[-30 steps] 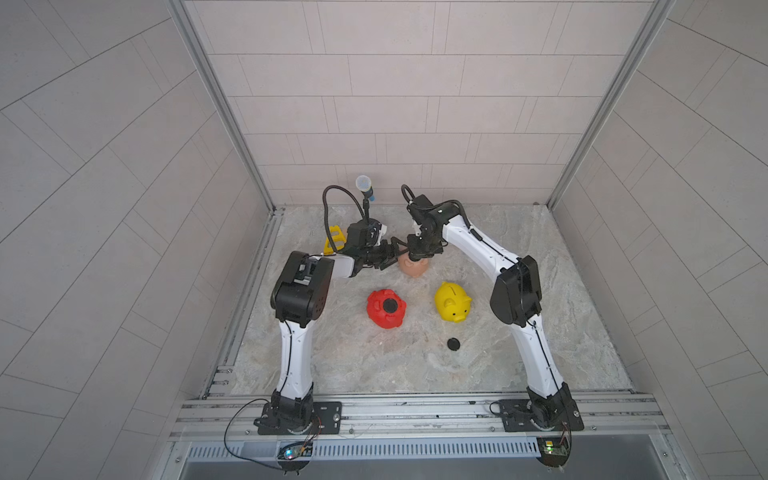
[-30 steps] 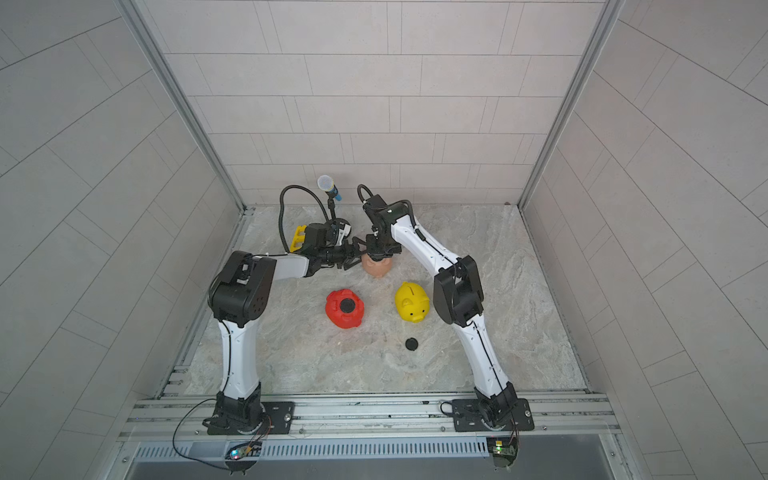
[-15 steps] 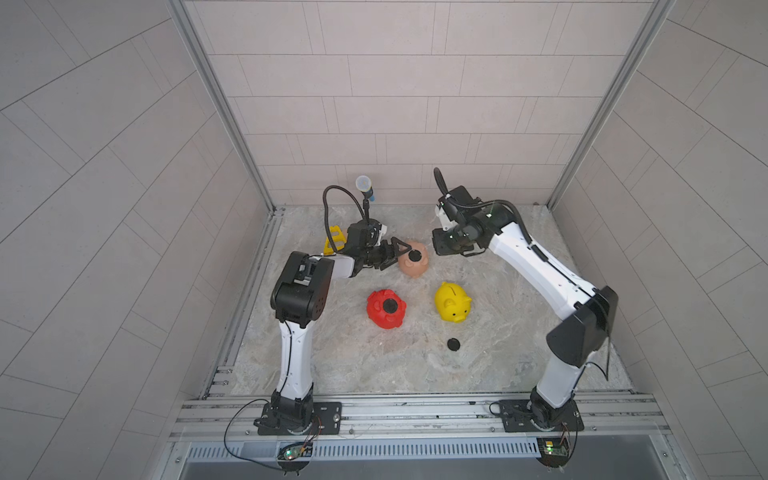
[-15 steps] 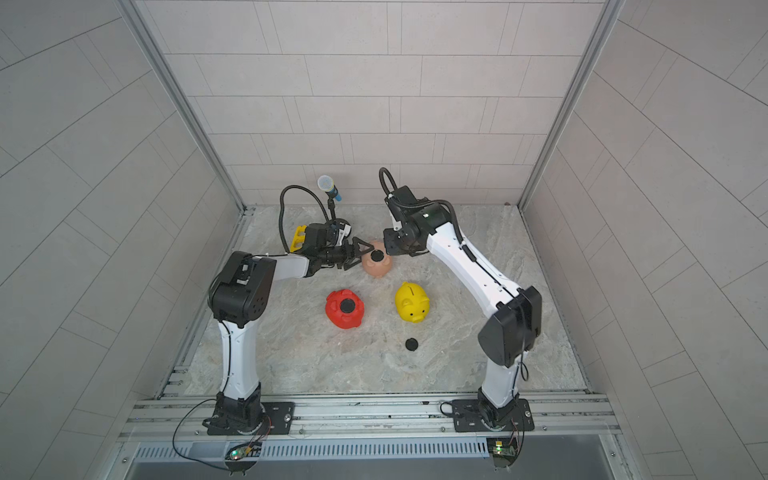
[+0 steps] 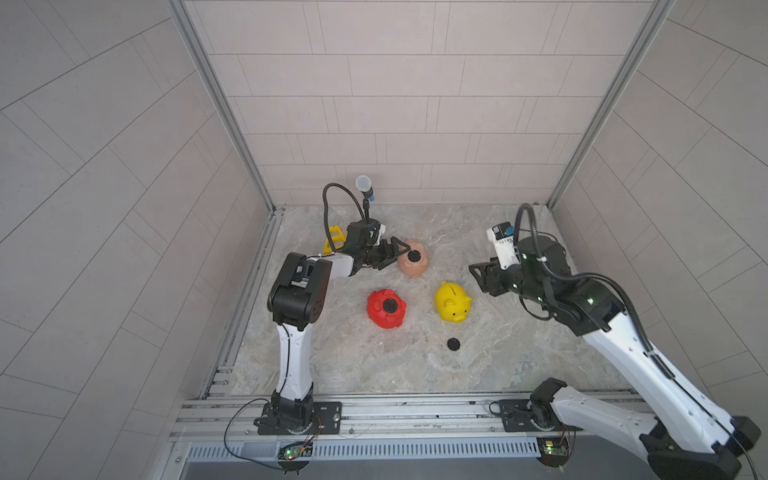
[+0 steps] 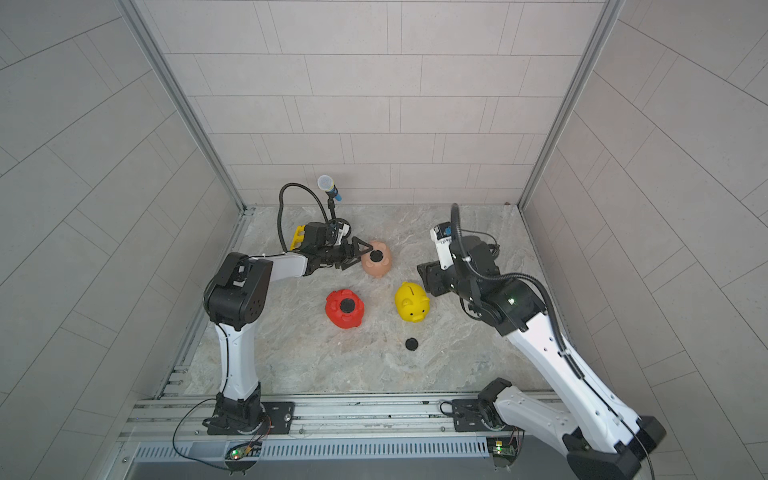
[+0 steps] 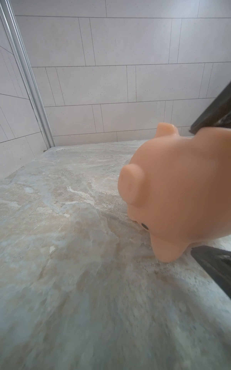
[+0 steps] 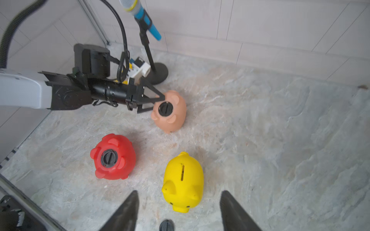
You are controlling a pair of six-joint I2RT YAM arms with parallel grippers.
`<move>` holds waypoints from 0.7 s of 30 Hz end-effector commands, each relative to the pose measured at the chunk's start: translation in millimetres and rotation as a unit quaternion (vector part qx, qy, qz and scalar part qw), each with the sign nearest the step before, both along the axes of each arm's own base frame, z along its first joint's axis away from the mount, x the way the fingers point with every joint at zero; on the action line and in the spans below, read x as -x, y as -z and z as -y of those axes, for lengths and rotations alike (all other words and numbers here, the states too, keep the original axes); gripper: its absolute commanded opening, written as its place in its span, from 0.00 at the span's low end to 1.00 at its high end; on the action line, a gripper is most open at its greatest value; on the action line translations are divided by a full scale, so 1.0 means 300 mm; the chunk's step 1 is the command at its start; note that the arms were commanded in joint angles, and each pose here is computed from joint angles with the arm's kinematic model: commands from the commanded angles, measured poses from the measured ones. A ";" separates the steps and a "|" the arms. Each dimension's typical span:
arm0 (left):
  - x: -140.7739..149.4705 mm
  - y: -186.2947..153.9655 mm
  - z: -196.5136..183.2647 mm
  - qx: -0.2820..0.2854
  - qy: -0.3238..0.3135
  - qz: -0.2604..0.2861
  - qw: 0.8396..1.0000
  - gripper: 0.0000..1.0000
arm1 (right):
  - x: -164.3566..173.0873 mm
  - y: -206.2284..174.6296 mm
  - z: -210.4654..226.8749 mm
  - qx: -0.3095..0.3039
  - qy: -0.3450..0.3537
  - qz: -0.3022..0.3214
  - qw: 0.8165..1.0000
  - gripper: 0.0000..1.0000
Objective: Close piggy banks
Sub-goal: Turn over the piggy bank at the center of the board.
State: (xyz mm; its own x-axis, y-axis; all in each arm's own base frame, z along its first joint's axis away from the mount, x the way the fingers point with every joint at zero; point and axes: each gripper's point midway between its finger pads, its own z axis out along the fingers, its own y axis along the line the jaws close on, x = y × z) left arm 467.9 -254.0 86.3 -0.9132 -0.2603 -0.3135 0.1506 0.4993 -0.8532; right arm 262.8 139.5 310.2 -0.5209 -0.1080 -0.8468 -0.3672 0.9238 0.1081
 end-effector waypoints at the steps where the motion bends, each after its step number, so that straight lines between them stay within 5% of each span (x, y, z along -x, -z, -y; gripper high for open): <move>1: 0.011 -0.052 -0.019 -0.015 -0.008 0.016 1.000 0.92 | 0.003 -0.033 0.040 0.007 0.013 0.059 0.998 0.79; 5: 0.018 -0.090 -0.021 -0.013 -0.009 0.026 1.000 0.92 | 0.036 -0.008 0.074 0.008 0.021 0.072 0.997 0.88; 12: 0.052 -0.169 -0.033 -0.010 -0.013 0.048 0.999 0.92 | 0.065 0.046 0.104 0.018 0.029 0.070 0.997 0.89; 21: 0.205 -0.345 -0.109 -0.033 -0.034 0.102 0.994 0.92 | 0.096 0.093 0.170 0.019 0.065 0.089 0.994 0.91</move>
State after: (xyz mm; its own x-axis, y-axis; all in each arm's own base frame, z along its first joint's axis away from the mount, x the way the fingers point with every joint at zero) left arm 418.8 -229.5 173.4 -0.8421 -0.2977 -0.4498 0.2441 0.5332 -0.8100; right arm 234.1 97.4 277.4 -0.4097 -0.1018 -0.9065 -0.2922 0.9560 0.0247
